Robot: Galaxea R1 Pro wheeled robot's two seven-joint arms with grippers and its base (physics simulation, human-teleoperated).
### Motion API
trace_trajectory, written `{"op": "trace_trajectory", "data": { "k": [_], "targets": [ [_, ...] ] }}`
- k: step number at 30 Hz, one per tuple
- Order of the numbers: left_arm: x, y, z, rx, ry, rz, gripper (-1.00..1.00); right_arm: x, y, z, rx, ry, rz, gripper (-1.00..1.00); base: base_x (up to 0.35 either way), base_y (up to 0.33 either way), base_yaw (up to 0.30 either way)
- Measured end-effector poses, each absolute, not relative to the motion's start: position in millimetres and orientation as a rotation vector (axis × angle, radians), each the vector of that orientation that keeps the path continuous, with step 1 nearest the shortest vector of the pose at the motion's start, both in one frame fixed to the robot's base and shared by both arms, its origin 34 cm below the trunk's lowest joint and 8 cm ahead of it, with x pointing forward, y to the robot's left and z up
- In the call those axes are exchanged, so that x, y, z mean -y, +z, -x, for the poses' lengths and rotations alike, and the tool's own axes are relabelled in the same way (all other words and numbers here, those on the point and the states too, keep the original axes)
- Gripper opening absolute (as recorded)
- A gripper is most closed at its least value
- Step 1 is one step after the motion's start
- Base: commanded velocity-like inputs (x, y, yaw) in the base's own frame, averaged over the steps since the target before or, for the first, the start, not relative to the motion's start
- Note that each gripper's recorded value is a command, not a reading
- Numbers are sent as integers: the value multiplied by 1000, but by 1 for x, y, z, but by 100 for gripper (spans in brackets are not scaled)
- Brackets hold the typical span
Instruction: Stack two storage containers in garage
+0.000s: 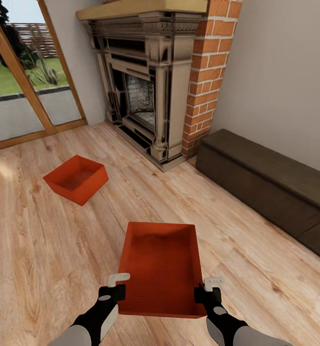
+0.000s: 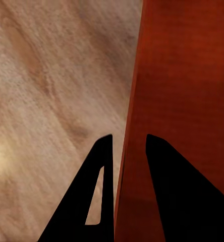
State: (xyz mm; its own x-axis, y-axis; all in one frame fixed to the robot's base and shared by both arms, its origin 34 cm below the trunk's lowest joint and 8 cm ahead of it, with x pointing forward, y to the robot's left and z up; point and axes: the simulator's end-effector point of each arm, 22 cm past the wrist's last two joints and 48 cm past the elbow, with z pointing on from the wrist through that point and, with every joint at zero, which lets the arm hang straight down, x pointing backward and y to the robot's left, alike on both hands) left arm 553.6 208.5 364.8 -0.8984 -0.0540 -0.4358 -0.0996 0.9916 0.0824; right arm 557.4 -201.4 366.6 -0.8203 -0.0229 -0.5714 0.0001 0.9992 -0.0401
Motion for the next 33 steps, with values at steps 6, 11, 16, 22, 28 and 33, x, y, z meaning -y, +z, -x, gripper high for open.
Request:
{"op": "trace_trajectory", "data": {
  "k": [6,11,16,22,28,33],
  "targets": [
    [-208,377,-556,-2687,142,108,-100,202,378,-559,-2532,-50,13,-100,0,0,0],
    [-208,386,-556,-2688,142,107,-100,202,388,-560,-2532,-50,12,-100,0,0,0],
    [-208,396,-558,-2688,142,108,-100,202,397,-561,-2532,-50,12,-100,0,0,0],
    [-209,407,-559,-2688,142,108,-100,201,409,-562,-2532,-50,11,-100,0,0,0],
    [-208,418,-560,-2688,143,108,-100,202,420,-563,-2532,-49,12,-100,0,0,0],
    [-208,427,-560,-2689,143,109,-100,202,428,-564,-2533,-49,12,-100,0,0,0]
  ]
}}
